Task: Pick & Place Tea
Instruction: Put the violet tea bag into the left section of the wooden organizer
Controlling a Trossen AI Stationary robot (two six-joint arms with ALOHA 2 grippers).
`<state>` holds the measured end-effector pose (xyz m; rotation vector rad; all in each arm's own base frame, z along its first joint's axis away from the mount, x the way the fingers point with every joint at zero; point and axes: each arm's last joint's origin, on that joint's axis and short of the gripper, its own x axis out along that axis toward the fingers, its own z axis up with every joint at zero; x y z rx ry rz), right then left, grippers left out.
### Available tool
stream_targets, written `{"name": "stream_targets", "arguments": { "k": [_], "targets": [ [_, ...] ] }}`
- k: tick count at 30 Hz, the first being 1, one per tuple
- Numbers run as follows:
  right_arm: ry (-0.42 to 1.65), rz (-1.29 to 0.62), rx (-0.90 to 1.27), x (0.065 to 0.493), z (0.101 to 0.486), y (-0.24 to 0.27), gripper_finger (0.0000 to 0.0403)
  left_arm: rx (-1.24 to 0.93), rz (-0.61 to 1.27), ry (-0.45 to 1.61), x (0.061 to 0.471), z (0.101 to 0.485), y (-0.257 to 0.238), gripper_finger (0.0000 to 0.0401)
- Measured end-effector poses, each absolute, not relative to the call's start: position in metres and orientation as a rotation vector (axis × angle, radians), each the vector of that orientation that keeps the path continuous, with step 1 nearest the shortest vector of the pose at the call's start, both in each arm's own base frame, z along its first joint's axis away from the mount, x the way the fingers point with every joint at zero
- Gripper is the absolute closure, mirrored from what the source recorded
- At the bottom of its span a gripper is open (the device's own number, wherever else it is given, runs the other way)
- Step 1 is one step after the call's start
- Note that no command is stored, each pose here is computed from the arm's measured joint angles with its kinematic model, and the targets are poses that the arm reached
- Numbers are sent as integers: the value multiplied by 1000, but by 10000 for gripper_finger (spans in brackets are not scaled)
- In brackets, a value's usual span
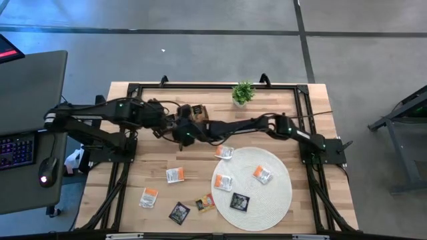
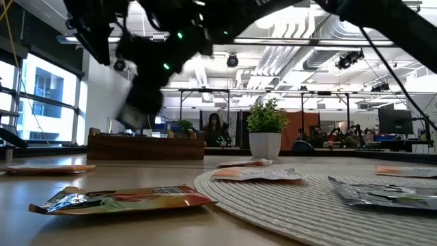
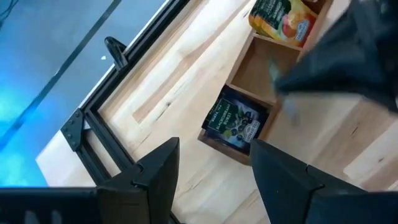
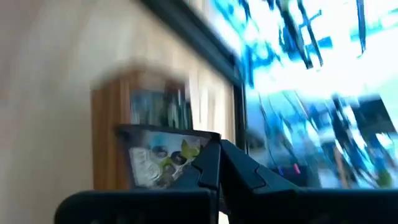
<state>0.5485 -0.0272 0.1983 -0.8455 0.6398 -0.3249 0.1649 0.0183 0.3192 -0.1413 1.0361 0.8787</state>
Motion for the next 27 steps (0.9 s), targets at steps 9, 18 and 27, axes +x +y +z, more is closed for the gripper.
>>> {"name": "stream_targets", "arguments": {
  "k": [9, 18, 27],
  "targets": [
    [552, -143, -853, 576, 165, -39, 403, -140, 876, 1064, 154, 321, 18, 208],
    [572, -238, -936, 578, 161, -49, 403, -141, 877, 1062, 155, 321, 18, 208],
    [511, -209, -915, 579, 167, -53, 403, -146, 872, 1068, 155, 321, 18, 208]
  ]
}}
